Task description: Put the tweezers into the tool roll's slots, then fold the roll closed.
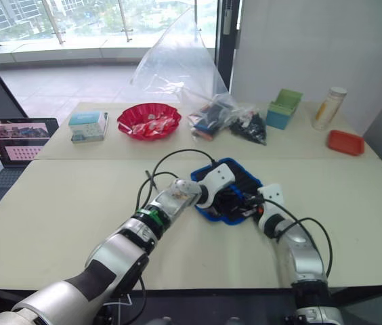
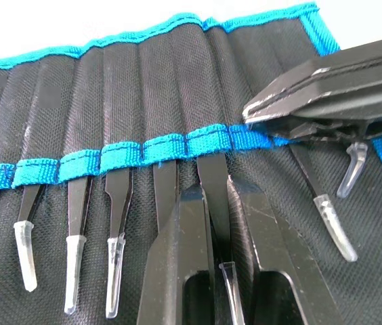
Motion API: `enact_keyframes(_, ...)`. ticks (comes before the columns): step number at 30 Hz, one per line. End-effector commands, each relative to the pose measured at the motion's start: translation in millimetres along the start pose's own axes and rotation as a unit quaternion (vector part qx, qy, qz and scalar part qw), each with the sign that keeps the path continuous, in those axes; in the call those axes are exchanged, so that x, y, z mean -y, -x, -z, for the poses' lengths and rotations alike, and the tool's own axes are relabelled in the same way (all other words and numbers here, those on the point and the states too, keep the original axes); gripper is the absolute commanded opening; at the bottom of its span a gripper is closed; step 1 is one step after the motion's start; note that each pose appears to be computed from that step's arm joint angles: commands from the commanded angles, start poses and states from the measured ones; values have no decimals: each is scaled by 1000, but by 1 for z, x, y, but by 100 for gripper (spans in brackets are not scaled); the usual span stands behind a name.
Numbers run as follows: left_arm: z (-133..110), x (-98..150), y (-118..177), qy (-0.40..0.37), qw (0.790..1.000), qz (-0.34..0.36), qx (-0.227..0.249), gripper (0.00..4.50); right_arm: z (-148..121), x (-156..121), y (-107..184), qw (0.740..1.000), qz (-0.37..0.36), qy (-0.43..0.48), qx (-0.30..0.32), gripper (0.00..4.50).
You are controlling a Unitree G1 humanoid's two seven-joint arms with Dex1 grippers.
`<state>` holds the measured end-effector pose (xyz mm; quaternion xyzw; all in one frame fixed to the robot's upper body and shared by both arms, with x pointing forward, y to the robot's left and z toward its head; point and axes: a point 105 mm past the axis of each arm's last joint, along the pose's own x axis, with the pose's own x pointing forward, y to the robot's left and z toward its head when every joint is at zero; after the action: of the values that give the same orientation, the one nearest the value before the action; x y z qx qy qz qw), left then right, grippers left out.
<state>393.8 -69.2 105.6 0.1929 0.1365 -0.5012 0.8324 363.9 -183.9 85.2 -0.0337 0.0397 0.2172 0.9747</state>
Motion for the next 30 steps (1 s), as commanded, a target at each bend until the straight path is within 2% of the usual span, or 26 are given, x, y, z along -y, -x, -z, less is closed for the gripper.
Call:
enact_keyframes(1, -18, 5, 4, -6, 999, 20, 35, 155, 13, -4, 1, 1000, -10, -2, -27, 0)
enact_keyframes(7, -13, 4, 28, -2, 999, 25, 36, 356, 16, 0, 2, 999, -14, 1, -33, 0)
enact_keyframes(8, -18, 1, 36, 1, 999, 20, 47, 396, 16, 0, 1, 999, -15, 2, -34, 0)
enact_keyframes(10, -26, -5, 51, 5, 998, 9, 68, 448, 16, -1, 1, 999, -18, 3, -34, 0)
enact_keyframes(13, -45, -21, 88, 22, 991, -20, 129, 448, 17, -1, -1, 999, -20, 2, -35, 0)
enact_keyframes(16, -39, -55, 137, 25, 979, -109, 172, 448, 19, -4, -1, 999, -31, 6, -40, 0)
enact_keyframes(18, -16, -67, 168, 37, 968, -161, 187, 448, 20, -3, -1, 998, -34, 8, -42, 0)
enact_keyframes(21, 17, -67, 195, 49, 960, -205, 185, 448, 19, -1, -3, 998, -39, 12, -42, 0)
enact_keyframes(24, 45, -72, 234, 65, 932, -304, 186, 448, 17, 0, -4, 998, -43, 14, -41, 0)
enact_keyframes(28, 76, -53, 270, 88, 903, -376, 189, 448, 15, 2, -5, 998, -45, 15, -39, 0)
enact_keyframes(30, 90, -42, 277, 97, 896, -392, 184, 448, 14, 2, -5, 998, -46, 16, -38, 0)
